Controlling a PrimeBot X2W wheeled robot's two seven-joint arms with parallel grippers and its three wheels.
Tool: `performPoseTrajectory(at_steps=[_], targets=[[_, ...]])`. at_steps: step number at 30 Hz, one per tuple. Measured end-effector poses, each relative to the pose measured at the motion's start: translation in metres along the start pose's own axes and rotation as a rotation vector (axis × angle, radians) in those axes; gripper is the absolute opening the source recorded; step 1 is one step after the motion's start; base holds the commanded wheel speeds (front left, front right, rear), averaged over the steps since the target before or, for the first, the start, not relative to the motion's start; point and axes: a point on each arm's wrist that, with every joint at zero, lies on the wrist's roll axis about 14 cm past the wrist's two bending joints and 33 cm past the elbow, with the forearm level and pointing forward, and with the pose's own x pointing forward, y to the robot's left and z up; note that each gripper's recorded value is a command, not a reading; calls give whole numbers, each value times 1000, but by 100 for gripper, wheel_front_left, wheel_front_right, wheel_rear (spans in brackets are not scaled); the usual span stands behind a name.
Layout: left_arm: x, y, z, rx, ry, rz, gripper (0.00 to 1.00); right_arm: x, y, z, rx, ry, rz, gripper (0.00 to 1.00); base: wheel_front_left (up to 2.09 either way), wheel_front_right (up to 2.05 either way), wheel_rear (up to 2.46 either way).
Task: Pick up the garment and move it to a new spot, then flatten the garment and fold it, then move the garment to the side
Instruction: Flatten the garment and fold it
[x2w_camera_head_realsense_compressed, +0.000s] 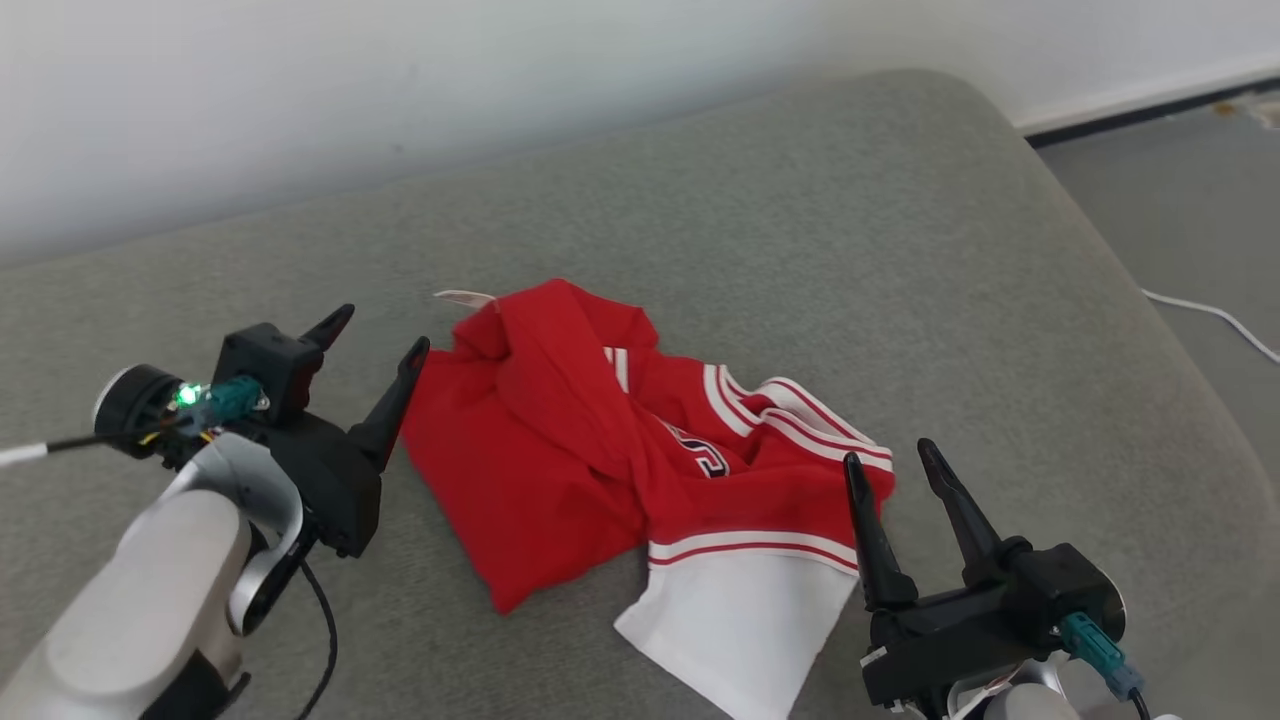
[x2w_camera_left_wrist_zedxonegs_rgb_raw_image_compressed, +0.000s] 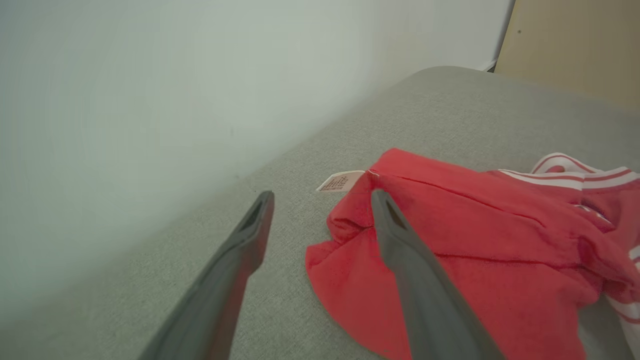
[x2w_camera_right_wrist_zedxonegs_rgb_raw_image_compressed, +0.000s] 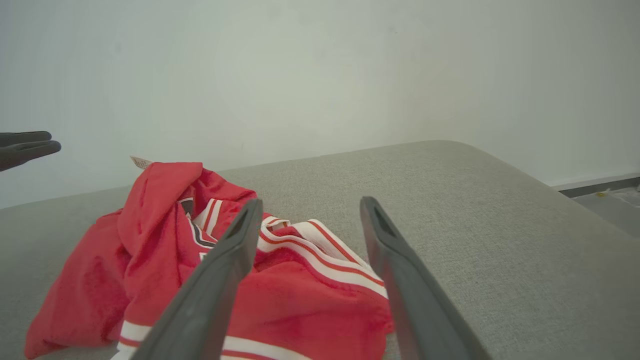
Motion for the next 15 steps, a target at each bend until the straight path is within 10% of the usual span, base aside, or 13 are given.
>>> performPoseTrajectory(at_steps=[15], targets=[[68,-21,-55,57,187,-184,100,-8,-37,-9,4,44,-126,100,0,0,0]])
